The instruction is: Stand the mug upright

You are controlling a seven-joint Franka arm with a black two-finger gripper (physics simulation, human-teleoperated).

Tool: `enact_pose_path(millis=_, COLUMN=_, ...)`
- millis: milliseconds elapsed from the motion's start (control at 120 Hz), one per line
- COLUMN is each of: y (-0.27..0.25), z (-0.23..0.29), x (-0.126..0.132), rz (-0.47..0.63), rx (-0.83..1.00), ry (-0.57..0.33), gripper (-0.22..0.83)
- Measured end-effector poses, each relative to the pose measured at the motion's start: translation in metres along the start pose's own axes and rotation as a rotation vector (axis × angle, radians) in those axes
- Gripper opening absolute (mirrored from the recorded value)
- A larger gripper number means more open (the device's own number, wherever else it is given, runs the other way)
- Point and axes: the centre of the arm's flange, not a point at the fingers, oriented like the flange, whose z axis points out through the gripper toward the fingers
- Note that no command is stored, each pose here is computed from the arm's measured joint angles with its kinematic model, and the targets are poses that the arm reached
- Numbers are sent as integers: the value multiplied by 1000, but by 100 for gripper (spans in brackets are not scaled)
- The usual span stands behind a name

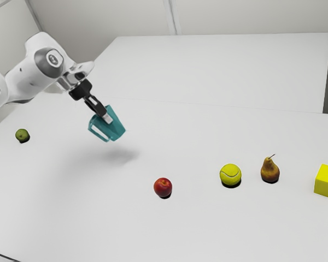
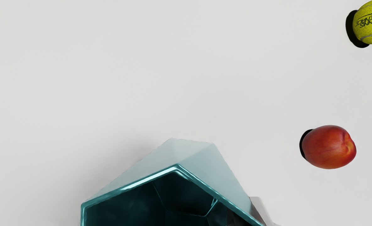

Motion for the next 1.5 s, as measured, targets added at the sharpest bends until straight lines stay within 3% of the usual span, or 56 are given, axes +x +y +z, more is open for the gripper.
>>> enact_pose_path(millis=117, y=34, z=-5, x=-15, rz=-25, rx=119, ry=-74, gripper=-17)
enact_pose_path(millis=225, y=56, z=11, x=-37, rz=-66, rx=199, ry=-98, gripper=-17)
enact_pose_path(millis=333, y=62, z=27, x=-41, rz=-85, rx=289, ry=-119, gripper=-17)
enact_pose_path(millis=950, y=34, z=113, x=-57, rz=-339, rx=376, ry=-92, gripper=-16)
enact_pose_path(millis=1025, y=33, z=115, x=-57, rz=-359, rx=376, ry=-89, gripper=-8)
enact_pose_path(millis=1158, y=34, z=115, x=-55, rz=-384, rx=377, ry=-78, gripper=21)
enact_pose_path(millis=1250, y=38, z=106, x=-53, rz=-395, rx=386, ry=-59, gripper=35)
enact_pose_path(millis=1408, y=47, z=80, x=-47, rz=-407, rx=407, ry=-13, gripper=49)
enact_pose_path(millis=1500, y=51, z=47, x=-29, rz=-410, rx=419, ry=24, gripper=53)
